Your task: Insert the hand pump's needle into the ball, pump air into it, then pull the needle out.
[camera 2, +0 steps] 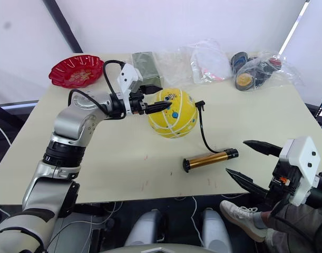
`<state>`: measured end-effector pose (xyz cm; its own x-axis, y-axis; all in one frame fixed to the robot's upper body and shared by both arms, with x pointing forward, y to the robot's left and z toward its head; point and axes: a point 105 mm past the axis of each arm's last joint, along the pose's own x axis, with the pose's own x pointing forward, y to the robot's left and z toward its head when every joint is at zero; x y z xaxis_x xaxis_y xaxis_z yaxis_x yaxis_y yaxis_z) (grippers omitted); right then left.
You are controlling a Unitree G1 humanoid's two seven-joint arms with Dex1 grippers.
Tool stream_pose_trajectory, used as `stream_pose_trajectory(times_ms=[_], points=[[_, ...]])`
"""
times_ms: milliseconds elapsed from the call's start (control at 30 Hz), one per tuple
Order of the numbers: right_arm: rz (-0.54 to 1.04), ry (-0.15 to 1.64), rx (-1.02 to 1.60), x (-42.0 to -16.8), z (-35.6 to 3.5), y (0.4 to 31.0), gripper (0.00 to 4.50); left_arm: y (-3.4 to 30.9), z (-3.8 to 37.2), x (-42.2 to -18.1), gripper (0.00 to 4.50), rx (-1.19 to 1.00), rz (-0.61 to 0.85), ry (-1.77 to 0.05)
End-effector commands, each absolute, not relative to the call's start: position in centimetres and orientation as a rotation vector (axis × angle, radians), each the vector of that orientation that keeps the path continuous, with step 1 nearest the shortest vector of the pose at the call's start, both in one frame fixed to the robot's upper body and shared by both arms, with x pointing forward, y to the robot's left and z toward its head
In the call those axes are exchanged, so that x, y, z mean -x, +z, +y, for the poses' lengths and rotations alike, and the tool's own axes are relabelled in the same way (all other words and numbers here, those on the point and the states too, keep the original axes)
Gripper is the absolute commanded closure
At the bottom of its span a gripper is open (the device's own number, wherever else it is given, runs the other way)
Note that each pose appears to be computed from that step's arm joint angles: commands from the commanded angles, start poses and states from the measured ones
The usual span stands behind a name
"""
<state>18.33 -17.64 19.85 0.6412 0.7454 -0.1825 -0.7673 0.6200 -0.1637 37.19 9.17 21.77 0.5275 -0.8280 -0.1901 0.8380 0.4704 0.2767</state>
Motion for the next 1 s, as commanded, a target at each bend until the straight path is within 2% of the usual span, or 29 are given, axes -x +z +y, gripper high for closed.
stream_pose_trajectory(times_ms=[33, 200, 500, 733, 1000], points=[[0.045, 0.865, 0.208, -19.1, -17.3, 21.1, 0.06, 21.0, 8.9, -38.0, 0.91, -0.437, 0.046, -1.015], [0.101, 0.808, 0.158, -22.0, -16.9, 21.0, 0.06, 17.9, 9.4, -38.4, 0.91, -0.476, 0.125, -1.008], [0.212, 0.701, 0.015, -29.0, -14.9, 21.5, 0.06, 16.6, 10.2, -38.0, 0.91, -0.497, 0.129, -1.033], [0.342, 0.645, -0.331, -34.7, -12.7, 21.6, 0.06, 16.3, 10.4, -37.9, 0.91, -0.527, 0.107, -1.045], [0.468, 0.608, -0.499, -37.6, -12.0, 20.2, 0.06, 16.2, 10.2, -37.9, 0.91, -0.522, 0.094, -1.04]])
